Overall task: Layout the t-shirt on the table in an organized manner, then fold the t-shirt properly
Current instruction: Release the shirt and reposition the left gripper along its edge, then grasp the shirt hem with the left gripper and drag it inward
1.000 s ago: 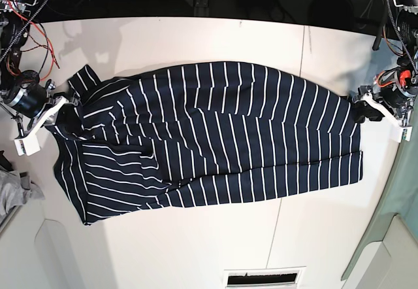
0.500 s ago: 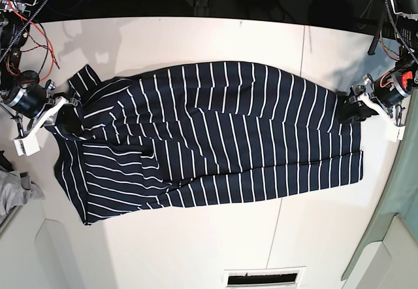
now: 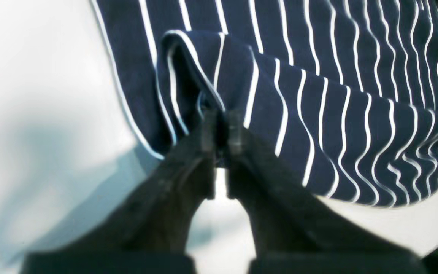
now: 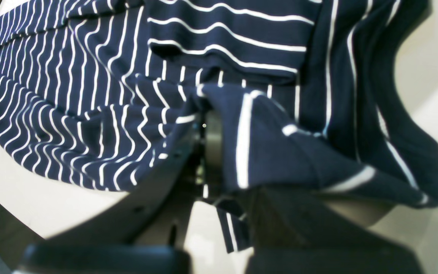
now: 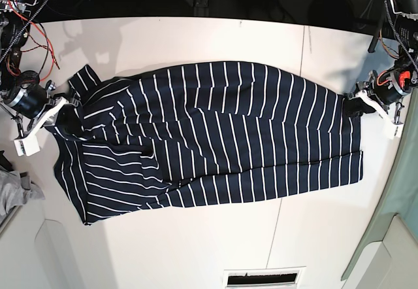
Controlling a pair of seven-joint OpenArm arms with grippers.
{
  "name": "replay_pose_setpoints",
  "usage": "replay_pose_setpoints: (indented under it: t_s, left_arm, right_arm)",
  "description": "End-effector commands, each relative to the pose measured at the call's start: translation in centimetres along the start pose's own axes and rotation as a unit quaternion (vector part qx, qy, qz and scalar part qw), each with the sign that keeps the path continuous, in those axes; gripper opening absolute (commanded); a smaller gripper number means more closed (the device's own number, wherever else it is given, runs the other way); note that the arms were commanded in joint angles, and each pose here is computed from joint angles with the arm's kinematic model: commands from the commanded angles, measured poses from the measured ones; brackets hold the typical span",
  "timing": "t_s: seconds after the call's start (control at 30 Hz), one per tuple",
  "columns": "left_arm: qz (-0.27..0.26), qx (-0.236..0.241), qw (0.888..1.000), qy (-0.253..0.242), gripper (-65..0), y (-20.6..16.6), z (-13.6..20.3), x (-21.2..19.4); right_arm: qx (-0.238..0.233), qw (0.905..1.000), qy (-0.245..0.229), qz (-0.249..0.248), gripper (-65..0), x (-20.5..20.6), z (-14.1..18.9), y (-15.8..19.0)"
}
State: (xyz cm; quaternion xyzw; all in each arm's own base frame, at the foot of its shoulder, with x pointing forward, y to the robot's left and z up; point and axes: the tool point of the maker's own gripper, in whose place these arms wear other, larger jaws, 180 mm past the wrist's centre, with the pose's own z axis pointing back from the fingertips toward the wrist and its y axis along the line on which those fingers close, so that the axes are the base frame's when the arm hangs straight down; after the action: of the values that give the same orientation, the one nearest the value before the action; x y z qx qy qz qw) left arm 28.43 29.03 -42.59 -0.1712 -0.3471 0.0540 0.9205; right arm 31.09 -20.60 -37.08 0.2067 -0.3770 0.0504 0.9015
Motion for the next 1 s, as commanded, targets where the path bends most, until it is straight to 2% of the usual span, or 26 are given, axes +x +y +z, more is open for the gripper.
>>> replay_pose_setpoints:
  t_s: [0.0, 0.2, 0.33, 0.4, 0.53, 0.7, 0.83, 0.9, 0.93, 0.97]
  left_arm:
    - [-0.01, -0.008, 0.999, -0.04, -65.0, -0.1, 0.6, 2.5]
    - [-0.05, -0.054, 0.991, -0.111, -65.0, -3.2, 1.8, 7.1]
    - [-0.113, -0.084, 0.977, -0.158, -65.0, -7.6, 3.4, 10.8]
    - [-0.138, -0.103, 0.971, -0.166, -65.0, -9.8, 2.9, 12.0]
    - [-0.183, -0.125, 0.965, -0.14, -65.0, -13.9, -1.0, 12.5]
    - [-0.162, -0.112, 0.971, -0.137, -65.0, -16.5, -6.5, 13.9]
    - [-0.133, -0.131, 0.977, -0.104, -65.0, -18.5, -10.0, 13.4]
    - [-0.137, -0.163, 0.974, -0.08, -65.0, -19.9, -10.7, 12.6]
    - [-0.135, -0.177, 0.973, -0.067, -59.0, -20.5, -10.7, 12.2]
    - [-0.13, -0.191, 0.971, -0.053, -49.6, -21.0, -10.6, 11.8]
  right_arm:
    - [0.001, 0.9995, -0.029, 0.01, -65.0, 1.9, 0.5, -0.1]
    - [-0.003, 0.9996, -0.026, 0.012, -65.0, 1.7, 0.5, -0.3]
    - [-0.003, 0.9996, -0.026, 0.012, -65.0, 1.7, 0.5, -0.3]
    - [-0.003, 0.9996, -0.026, 0.012, -65.0, 1.8, 0.5, -0.2]
    - [-0.003, 0.9995, -0.028, 0.012, -65.0, 1.8, 0.5, -0.2]
    - [-0.003, 0.9997, -0.022, 0.012, -65.0, 1.6, 0.5, -0.2]
    - [-0.003, 0.9998, -0.018, 0.012, -65.0, 1.5, 0.5, -0.3]
    - [-0.003, 0.9998, -0.018, 0.012, -65.0, 1.5, 0.5, -0.3]
    - [-0.003, 0.9998, -0.018, 0.012, -65.0, 1.4, 0.5, -0.3]
    - [-0.003, 0.9998, -0.017, 0.012, -65.0, 1.4, 0.5, -0.3]
